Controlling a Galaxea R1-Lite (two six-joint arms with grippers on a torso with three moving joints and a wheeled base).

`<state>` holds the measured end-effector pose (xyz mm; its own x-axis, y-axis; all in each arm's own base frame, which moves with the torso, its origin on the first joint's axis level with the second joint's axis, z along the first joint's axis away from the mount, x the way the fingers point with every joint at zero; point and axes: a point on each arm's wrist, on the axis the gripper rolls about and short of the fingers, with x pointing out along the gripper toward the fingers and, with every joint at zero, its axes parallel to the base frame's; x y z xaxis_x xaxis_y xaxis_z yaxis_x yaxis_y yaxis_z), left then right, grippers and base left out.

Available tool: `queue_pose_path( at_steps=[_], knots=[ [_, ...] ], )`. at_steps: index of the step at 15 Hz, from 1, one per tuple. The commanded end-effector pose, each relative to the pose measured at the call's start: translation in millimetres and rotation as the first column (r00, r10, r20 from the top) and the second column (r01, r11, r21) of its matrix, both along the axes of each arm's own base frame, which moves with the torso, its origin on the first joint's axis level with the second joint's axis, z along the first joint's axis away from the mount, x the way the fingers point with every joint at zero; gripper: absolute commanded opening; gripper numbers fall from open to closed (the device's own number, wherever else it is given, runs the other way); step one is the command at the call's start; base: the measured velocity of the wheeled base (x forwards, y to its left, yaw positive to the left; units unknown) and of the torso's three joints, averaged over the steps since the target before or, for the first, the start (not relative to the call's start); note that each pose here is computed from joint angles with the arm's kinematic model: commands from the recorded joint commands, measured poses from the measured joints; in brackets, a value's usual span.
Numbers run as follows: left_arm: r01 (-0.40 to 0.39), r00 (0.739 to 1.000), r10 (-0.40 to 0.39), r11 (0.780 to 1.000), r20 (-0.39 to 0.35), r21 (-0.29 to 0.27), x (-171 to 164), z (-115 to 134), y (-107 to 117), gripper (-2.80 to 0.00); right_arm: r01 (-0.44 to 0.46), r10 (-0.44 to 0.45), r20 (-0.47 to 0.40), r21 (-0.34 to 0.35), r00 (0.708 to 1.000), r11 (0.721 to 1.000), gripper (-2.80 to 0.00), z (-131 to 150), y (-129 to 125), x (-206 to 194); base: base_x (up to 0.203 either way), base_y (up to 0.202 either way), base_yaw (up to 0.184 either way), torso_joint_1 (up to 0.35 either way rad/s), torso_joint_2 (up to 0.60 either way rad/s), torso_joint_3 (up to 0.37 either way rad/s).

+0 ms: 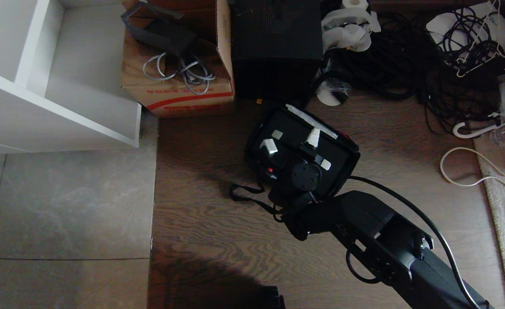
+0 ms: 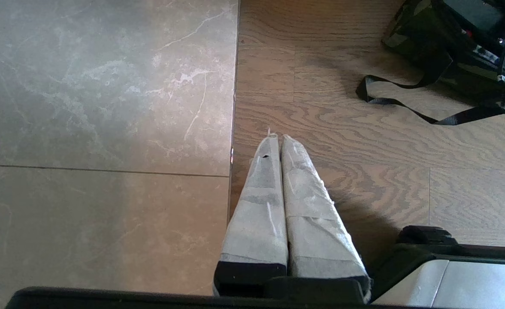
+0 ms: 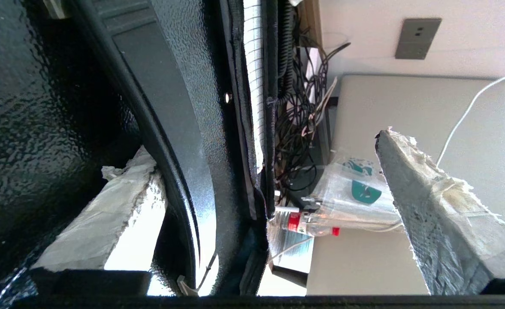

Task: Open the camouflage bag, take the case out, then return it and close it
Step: Lift the black box

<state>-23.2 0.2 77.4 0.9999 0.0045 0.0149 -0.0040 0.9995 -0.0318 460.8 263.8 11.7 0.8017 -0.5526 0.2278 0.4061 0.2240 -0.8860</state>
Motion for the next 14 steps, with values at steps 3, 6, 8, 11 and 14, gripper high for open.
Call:
queue_pose_path(
  at_steps=[3, 6, 8, 11, 14],
  knots=[
    [0.0, 1.0, 0.0, 1.0, 0.0, -0.001, 0.0, 0.0, 0.0, -2.8, -0.007, 0.006, -0.049, -0.027, 0.999, 1.0, 0.0, -24.7, 9.7, -6.6, 0.0, 0.0, 0.0, 0.0, 0.0, 0.0],
    [-0.001, 1.0, 0.001, 1.0, 0.0, -0.001, 0.0, 0.0, 0.0, -2.8, -0.023, 0.021, -0.046, -0.023, 0.999, 0.999, 0.0, -30.9, 16.7, -12.8, 0.0, 0.0, 0.0, 0.0, 0.0, 0.0],
    [0.0, 1.0, 0.0, 1.0, 0.002, -0.001, -0.1, 0.3, 0.0, -2.8, -0.027, 0.026, -0.051, -0.027, 0.998, 0.999, 0.0, -32.6, 18.8, -14.4, 0.0, 0.0, 0.0, 0.0, 0.0, 0.0],
    [0.0, 1.0, 0.0, 1.0, 0.0, -0.001, 0.0, 0.0, 0.0, -2.8, -0.034, 0.033, -0.051, -0.022, 0.998, 0.999, 0.0, -32.9, 20.7, -16.4, 0.0, 0.0, 0.0, 0.0, 0.0, 0.0],
    [0.0, 1.0, 0.0, 1.0, 0.002, -0.001, -0.1, 0.4, 0.0, -2.8, -0.052, 0.049, -0.083, -0.034, 0.995, 0.998, 0.0, -41.1, 22.3, -23.4, 0.0, 0.0, 0.0, 0.0, 0.0, 0.0]
  ],
)
